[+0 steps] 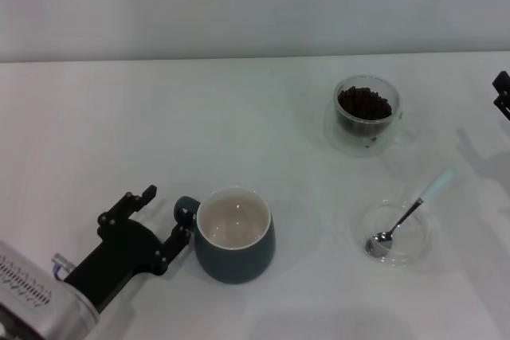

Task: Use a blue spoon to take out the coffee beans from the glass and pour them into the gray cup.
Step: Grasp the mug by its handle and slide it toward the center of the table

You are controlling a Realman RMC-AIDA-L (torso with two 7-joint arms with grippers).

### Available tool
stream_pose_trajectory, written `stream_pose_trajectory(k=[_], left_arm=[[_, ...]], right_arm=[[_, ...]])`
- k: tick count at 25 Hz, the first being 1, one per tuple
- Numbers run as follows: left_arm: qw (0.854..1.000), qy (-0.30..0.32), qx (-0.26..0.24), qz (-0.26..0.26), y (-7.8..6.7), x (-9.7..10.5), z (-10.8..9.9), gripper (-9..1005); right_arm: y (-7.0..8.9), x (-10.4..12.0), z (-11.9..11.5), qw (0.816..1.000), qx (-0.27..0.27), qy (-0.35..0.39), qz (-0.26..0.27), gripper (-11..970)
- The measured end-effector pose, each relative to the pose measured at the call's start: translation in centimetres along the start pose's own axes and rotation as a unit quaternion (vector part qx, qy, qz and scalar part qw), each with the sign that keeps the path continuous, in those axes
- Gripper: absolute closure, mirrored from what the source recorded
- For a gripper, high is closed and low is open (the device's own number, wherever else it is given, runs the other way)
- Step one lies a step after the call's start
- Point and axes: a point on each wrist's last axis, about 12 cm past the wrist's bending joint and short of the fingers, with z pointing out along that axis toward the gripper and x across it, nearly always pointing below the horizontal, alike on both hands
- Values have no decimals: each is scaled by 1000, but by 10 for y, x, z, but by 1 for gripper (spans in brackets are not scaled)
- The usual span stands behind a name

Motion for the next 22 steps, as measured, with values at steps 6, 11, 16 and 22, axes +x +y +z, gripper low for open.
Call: stream_pose_trajectory(k=[6,11,16,22], left_arm=[[1000,-14,-11,-10,-3,2,-12,239],[1000,-14,-17,-13,-3,4,-18,242],[999,-25,-24,-18,-4,5,-25,245],[998,-41,-48,-28,0,3,-32,249]], right_arm=[[-4,0,-1,999,10,0,33,89],[-10,-1,-4,997,18,3,77,89],[-18,-2,-11,993,21,8,120,88],[-28,-3,-21,985,26,20,171,88]])
